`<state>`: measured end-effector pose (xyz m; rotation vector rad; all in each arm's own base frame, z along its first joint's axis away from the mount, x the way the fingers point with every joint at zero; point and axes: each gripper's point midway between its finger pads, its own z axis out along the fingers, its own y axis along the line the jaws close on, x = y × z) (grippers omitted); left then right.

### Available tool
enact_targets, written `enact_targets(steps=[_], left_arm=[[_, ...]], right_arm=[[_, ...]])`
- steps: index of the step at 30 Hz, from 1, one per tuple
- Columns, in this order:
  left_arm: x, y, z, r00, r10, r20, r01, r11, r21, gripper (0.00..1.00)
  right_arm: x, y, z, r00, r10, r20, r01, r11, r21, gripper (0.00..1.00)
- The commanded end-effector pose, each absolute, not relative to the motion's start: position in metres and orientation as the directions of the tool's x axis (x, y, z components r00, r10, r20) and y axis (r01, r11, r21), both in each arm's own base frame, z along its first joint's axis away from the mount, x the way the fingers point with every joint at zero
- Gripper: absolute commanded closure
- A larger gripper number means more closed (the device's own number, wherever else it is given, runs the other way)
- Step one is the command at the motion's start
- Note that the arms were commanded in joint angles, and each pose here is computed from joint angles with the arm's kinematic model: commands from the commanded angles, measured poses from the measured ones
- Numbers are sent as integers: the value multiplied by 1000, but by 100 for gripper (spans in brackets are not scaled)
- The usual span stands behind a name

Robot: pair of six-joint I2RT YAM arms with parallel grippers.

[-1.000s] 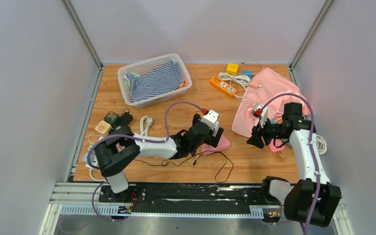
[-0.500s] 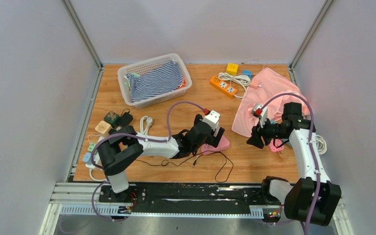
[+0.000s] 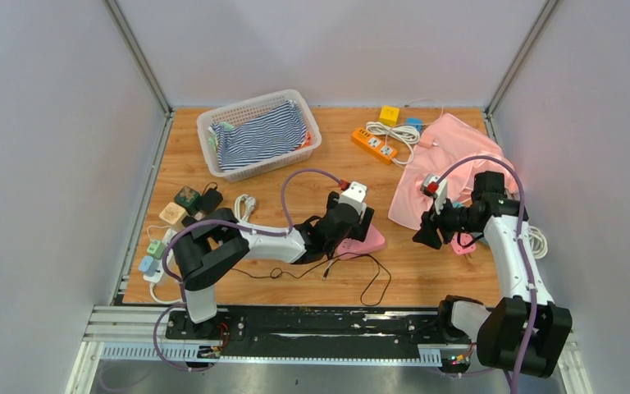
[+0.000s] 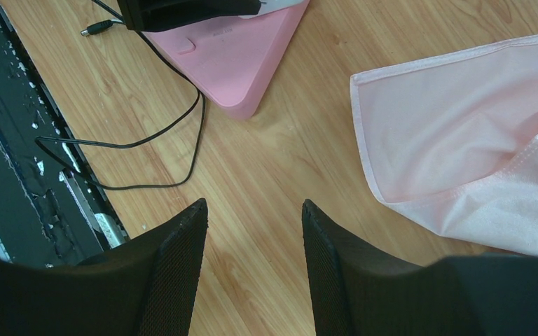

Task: Pull the plug off the socket
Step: Remove the plug from the socket.

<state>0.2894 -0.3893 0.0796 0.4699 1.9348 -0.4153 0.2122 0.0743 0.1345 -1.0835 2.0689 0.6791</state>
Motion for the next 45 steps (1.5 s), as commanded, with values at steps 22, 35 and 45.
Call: enact_targets(steps=[22,35,45], left_arm=[[304,-383,75,-391,42,-919,367,923,-114,42],[296,-385,102,-364,56,-930,456,881,-125,93],[272,-398,159,-170,27,-985,707,699,-103,100]], right_arm=[[206,78,122,-444,-506,-740,-850,499,169,46],[202,92,125,-466,-471,-749,-856,455,246,45],[206,137,145,-484,-453,-748,-868,354,347,42]])
